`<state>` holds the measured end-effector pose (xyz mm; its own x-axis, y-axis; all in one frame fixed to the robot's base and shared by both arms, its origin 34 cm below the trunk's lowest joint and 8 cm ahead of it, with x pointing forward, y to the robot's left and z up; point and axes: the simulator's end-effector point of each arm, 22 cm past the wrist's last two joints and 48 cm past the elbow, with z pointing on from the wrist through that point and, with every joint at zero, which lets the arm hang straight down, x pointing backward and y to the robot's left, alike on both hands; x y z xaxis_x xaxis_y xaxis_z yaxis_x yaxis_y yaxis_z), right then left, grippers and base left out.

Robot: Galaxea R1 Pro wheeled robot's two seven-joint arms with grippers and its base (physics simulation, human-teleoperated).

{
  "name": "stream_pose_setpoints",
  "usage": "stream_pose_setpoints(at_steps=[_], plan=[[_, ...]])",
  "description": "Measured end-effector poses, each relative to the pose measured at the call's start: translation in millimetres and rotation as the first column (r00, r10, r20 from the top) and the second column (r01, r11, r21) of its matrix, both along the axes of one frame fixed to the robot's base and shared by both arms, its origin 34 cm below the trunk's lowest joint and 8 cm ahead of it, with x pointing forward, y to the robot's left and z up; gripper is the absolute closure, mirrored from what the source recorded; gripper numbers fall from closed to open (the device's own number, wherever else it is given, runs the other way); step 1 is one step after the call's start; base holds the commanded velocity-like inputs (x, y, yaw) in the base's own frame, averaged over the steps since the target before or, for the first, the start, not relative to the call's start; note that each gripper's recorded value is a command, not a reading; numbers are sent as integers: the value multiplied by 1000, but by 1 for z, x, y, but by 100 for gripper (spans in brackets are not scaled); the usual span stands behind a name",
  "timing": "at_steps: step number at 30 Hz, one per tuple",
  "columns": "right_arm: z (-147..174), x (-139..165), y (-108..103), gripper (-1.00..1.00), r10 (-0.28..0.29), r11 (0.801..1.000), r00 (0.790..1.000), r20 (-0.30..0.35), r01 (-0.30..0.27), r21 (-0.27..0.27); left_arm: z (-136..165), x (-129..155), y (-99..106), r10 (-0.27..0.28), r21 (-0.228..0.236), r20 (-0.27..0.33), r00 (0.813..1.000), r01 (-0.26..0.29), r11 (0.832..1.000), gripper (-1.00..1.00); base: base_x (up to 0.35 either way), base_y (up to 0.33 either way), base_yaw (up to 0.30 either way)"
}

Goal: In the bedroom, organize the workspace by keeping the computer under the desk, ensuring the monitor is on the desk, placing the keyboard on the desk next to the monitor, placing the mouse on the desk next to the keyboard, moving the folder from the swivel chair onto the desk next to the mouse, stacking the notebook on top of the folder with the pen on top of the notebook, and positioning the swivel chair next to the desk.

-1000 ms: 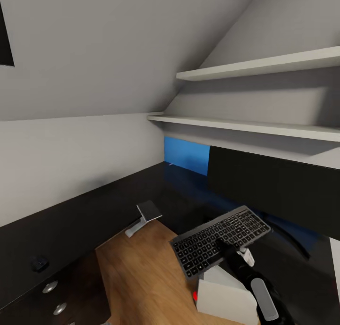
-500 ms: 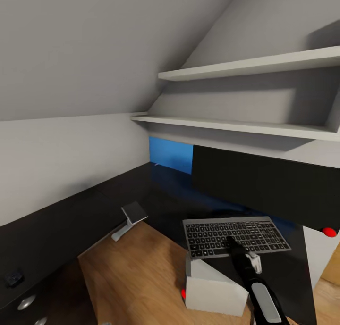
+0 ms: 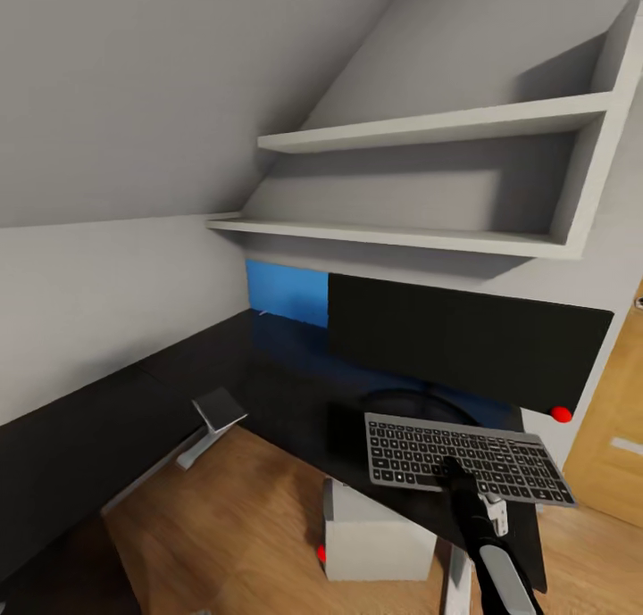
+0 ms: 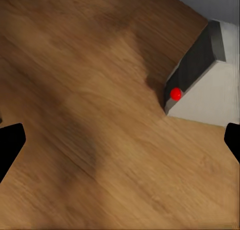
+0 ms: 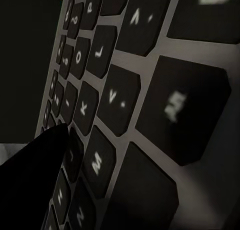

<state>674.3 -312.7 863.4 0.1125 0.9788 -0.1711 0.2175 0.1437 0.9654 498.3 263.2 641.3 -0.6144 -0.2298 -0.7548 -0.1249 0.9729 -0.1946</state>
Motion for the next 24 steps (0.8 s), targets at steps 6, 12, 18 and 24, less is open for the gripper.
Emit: stream_pose_setpoints(at_steps=[6,12,18,24], plan=[[-3,-1,0,100,-4,1000,1000,-5,4,2,0,0,0,0,0,0,1000,0,1000,-100,0,0,-260],[-3,-1,1,100,-3,1000,1000,-7,3,5,0,0,0,0,0,1,1000,0,1000,-100,0,31,-260],[-4,-1,2,100,-1,1000,1000,-4,1,8,0,0,0,1,0,-1,1000,-1,1000,-100,0,191,-139],[-4,0,4,100,8,1000,1000,-3,-8,7,-1,-1,1,1,1,-2,1000,-1,1000,-100,0,70,-15]])
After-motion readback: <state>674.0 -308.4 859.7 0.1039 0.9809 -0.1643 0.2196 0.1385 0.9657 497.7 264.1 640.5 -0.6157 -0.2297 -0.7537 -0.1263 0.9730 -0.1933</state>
